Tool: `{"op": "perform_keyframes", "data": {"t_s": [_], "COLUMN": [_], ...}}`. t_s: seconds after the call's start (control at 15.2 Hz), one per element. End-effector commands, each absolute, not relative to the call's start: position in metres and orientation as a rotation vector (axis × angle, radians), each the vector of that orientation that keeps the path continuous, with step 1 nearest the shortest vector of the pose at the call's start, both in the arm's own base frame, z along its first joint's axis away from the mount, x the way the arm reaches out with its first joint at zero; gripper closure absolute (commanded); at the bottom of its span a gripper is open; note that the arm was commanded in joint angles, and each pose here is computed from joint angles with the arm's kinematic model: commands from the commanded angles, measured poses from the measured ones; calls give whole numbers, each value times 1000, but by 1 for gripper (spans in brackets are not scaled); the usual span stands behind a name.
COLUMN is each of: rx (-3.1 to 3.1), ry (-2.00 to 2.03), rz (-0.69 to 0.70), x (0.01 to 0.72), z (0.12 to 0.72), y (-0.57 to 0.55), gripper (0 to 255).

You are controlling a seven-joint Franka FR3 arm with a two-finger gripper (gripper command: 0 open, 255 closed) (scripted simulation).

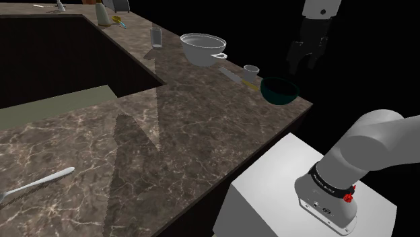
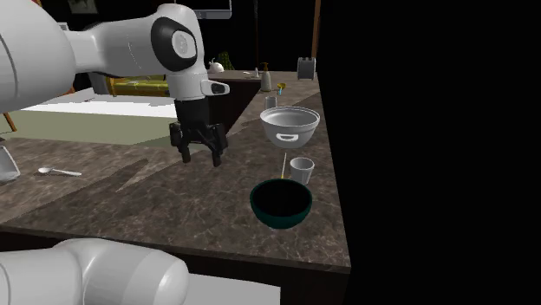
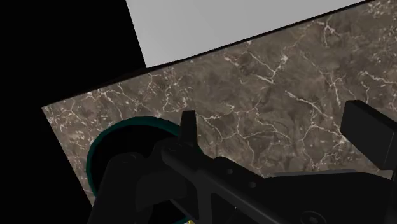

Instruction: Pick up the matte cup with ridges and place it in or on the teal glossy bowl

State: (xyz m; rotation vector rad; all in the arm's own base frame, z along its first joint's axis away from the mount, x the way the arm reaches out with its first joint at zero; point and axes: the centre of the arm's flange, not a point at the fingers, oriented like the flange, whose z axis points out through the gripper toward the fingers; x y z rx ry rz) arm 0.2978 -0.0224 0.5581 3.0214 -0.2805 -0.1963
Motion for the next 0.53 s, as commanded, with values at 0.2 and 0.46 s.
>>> {"op": "perform_keyframes", "data": {"t_s": [0.2,0.46], "rx": [3009,2993], "ry": [-274,-266], "rz": [-188,-178], "x": [330,373], "z": [542,521], "y": [-36,-55], "gripper": [0,0]}}
